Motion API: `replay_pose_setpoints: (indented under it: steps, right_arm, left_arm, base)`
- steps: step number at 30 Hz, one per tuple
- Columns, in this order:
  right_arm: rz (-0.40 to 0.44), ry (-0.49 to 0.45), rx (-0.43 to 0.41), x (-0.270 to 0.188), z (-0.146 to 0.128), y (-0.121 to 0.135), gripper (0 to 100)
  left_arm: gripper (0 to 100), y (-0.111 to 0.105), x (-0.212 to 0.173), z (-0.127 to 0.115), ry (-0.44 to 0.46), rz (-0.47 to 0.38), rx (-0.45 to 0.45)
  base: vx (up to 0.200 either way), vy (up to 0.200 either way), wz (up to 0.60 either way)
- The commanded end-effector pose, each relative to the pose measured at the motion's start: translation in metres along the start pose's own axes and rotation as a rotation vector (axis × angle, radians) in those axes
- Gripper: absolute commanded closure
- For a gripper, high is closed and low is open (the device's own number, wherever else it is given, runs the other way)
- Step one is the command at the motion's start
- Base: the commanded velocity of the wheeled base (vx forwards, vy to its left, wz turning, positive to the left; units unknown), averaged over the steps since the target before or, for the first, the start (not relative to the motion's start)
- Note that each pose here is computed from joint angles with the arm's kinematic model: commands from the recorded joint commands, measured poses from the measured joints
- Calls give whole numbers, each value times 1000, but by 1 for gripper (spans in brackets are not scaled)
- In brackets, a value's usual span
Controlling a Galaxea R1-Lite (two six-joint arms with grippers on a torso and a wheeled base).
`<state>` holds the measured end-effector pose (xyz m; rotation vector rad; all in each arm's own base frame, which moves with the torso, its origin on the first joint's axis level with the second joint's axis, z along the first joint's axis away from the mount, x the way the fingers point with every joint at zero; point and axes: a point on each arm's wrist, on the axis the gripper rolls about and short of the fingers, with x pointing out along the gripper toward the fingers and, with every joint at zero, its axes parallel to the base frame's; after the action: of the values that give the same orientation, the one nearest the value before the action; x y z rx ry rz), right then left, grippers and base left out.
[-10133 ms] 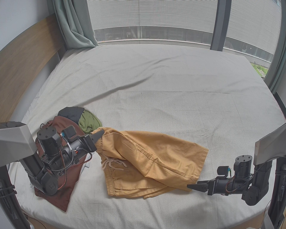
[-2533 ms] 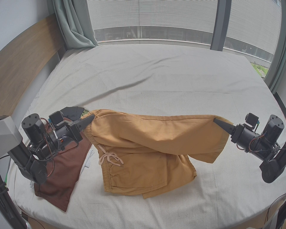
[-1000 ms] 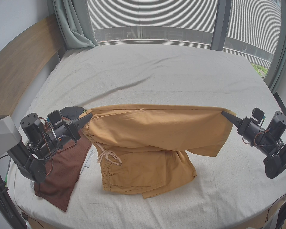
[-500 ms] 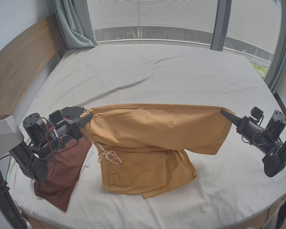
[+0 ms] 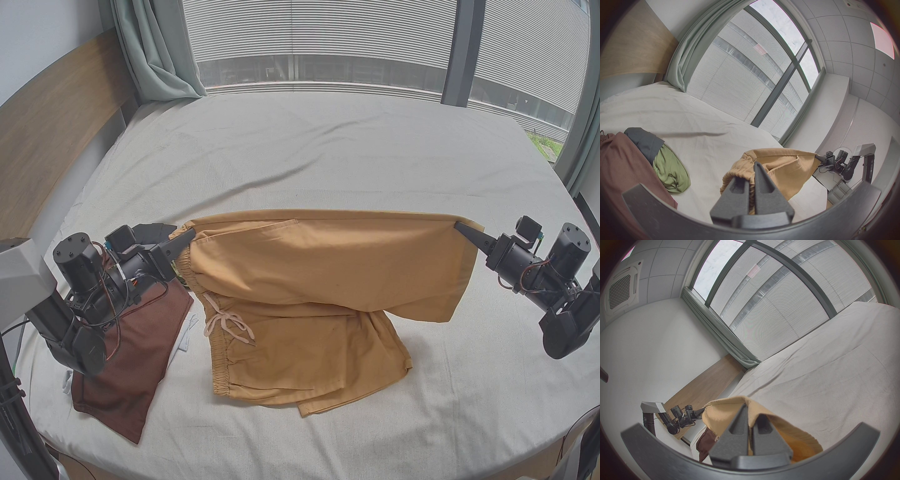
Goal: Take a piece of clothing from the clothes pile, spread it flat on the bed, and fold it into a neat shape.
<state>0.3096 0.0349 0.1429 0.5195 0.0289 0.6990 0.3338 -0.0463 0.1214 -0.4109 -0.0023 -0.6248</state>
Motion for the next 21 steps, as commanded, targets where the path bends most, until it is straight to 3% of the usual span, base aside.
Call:
replay_pose_setpoints:
  steps: [1, 21]
  right_arm:
    - [-6, 10, 3, 7, -5, -10, 100]
    - [24, -37, -33, 47, -3, -42, 100]
  left_arm:
    - [100, 6, 10, -2, -21, 21, 1]
    - [100, 22, 29, -7, -45, 22, -21]
  base:
    - [0, 0, 0]
    - [0, 0, 0]
